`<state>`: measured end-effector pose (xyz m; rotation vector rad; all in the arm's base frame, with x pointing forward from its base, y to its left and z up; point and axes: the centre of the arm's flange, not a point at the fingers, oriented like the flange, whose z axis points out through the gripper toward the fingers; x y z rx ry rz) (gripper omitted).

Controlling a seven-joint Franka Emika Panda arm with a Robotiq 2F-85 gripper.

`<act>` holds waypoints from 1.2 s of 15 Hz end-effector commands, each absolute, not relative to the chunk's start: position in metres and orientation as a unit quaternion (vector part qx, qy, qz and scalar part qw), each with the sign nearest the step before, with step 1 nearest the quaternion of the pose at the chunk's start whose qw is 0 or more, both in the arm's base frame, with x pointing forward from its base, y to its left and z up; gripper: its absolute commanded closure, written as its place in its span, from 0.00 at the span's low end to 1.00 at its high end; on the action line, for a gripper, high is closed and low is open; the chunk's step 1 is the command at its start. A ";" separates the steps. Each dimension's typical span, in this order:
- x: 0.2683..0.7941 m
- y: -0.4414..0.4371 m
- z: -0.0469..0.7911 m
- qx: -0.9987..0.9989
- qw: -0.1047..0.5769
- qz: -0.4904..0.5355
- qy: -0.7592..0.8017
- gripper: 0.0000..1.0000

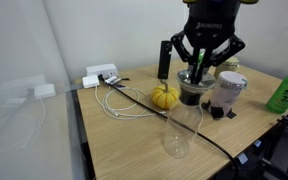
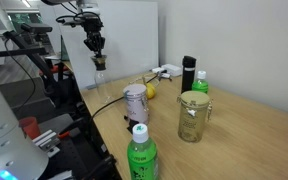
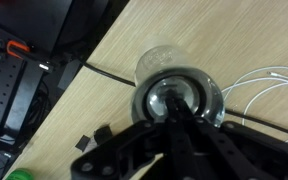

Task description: Put the silver lid on top of the clear bottle on the left

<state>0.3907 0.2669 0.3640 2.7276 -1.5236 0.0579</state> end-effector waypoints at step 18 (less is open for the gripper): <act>0.394 0.267 0.360 0.873 0.002 0.016 -0.487 0.19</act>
